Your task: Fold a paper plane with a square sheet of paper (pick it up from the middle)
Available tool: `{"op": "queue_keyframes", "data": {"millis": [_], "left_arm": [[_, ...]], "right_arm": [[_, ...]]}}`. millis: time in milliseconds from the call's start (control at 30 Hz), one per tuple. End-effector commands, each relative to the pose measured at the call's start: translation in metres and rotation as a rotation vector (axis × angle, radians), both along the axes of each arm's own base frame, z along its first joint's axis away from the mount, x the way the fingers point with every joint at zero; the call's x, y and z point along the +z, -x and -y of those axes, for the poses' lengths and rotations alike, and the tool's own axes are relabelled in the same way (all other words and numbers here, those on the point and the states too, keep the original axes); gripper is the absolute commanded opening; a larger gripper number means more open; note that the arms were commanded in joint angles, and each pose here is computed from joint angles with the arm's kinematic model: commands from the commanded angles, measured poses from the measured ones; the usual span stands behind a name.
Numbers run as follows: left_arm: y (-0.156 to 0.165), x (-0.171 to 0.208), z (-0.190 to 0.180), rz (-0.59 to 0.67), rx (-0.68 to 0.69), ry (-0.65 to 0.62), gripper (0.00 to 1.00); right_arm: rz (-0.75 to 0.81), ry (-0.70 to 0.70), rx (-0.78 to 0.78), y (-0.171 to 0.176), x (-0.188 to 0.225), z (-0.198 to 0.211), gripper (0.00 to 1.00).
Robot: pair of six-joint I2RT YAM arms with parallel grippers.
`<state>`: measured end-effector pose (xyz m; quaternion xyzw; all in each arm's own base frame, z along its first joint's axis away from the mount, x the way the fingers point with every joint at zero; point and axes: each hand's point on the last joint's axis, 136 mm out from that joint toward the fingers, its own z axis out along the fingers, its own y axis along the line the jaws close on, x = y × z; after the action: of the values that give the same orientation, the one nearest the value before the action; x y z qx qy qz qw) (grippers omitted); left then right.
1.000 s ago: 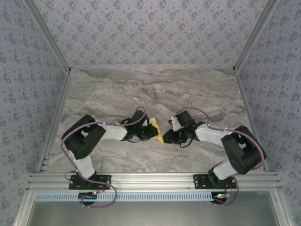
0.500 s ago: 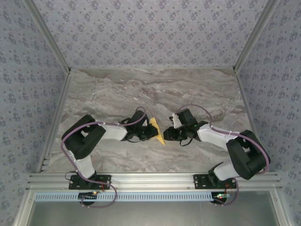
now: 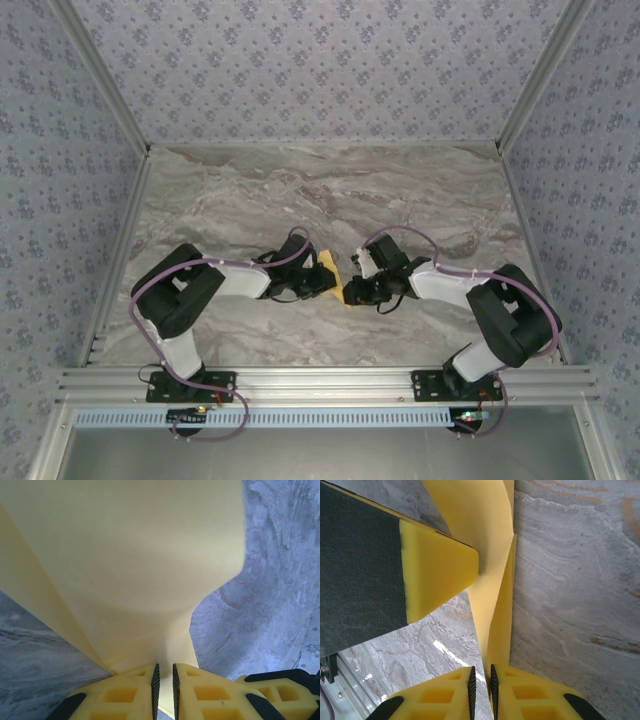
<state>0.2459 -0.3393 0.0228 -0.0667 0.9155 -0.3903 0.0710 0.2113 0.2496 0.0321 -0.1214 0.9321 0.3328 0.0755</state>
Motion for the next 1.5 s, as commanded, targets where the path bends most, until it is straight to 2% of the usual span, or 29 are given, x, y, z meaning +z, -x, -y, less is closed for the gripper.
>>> {"op": "queue_keyframes", "data": {"millis": [0, 133, 600, 967, 1133, 1267, 1467], "left_arm": [[0.01, -0.029, -0.018, -0.062, 0.029, -0.107, 0.19], [0.011, -0.03, -0.019, -0.065, 0.031, -0.112, 0.19], [0.012, -0.036, -0.025, -0.078, 0.05, -0.138, 0.19], [0.013, -0.041, -0.029, -0.1, 0.054, -0.173, 0.19], [0.013, -0.041, -0.029, -0.099, 0.053, -0.172, 0.19], [0.013, -0.042, -0.029, -0.102, 0.054, -0.175, 0.18], [0.013, -0.042, -0.03, -0.105, 0.06, -0.176, 0.18]], "right_arm": [[0.01, -0.013, 0.019, -0.003, 0.005, -0.006, 0.15], [-0.014, 0.0, 0.023, 0.002, -0.001, -0.003, 0.1], [-0.092, 0.06, 0.025, 0.013, -0.027, 0.005, 0.1], [0.021, 0.035, 0.009, 0.005, 0.014, 0.005, 0.16], [0.092, -0.001, -0.013, -0.003, 0.032, -0.01, 0.11], [0.06, 0.009, -0.02, -0.01, 0.022, -0.019, 0.0], [0.01, 0.035, -0.044, -0.014, 0.001, -0.018, 0.0]]}}
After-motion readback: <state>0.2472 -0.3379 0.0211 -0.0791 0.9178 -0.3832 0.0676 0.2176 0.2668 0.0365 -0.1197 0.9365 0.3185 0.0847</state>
